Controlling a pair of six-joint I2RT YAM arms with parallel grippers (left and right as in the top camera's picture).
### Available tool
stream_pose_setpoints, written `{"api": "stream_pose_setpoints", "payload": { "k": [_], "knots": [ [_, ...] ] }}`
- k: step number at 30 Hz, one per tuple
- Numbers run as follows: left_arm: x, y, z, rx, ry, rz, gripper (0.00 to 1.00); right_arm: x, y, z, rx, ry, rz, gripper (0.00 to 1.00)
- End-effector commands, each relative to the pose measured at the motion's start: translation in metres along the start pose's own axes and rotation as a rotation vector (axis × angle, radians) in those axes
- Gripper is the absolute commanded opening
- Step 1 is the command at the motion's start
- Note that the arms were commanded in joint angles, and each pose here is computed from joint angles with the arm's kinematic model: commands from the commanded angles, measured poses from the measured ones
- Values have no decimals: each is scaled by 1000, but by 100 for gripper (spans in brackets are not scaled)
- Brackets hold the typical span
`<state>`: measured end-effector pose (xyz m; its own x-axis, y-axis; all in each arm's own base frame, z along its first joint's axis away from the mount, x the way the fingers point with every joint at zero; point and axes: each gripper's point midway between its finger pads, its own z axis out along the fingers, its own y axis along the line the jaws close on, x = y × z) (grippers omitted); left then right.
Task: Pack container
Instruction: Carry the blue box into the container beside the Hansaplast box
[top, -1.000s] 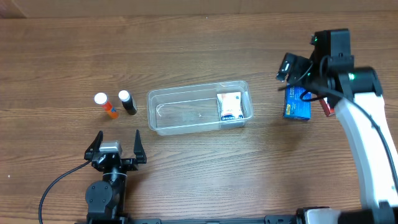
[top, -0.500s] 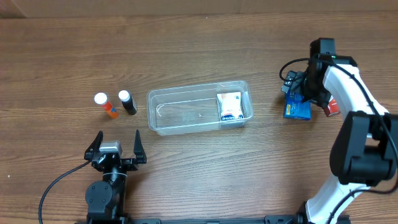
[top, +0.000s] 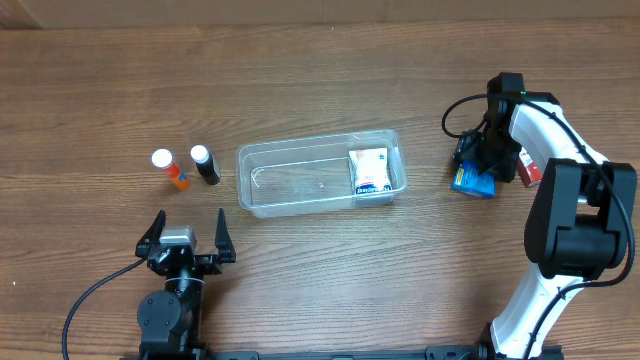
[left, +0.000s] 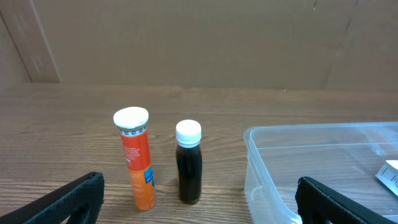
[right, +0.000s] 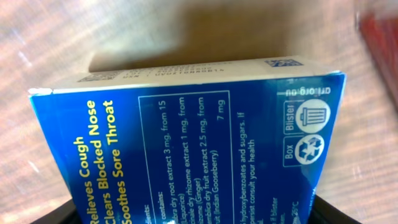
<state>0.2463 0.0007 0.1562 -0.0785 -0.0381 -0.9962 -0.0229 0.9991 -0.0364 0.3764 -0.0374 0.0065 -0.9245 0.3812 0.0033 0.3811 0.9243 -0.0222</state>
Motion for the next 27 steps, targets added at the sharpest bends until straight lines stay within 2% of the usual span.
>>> {"api": "stream_pose_setpoints", "payload": {
  "k": [1,6,10,14,19,27],
  "knots": [
    [-1,1,0,-2,-8,15,100,-9,12,-39,-34,-73,-15,60],
    [-1,1,0,-2,-8,15,100,10,51,-117,-183,-195,-96,60],
    [-1,1,0,-2,-8,15,100,50,94,-192,-304,-345,-207,60],
    [-1,1,0,-2,-8,15,100,95,141,-228,-400,-409,-312,57],
    [-1,1,0,-2,-8,15,100,134,203,-213,-421,-409,-382,60],
    [-1,1,0,-2,-8,15,100,124,253,-139,-332,-365,-372,62]
  ]
}}
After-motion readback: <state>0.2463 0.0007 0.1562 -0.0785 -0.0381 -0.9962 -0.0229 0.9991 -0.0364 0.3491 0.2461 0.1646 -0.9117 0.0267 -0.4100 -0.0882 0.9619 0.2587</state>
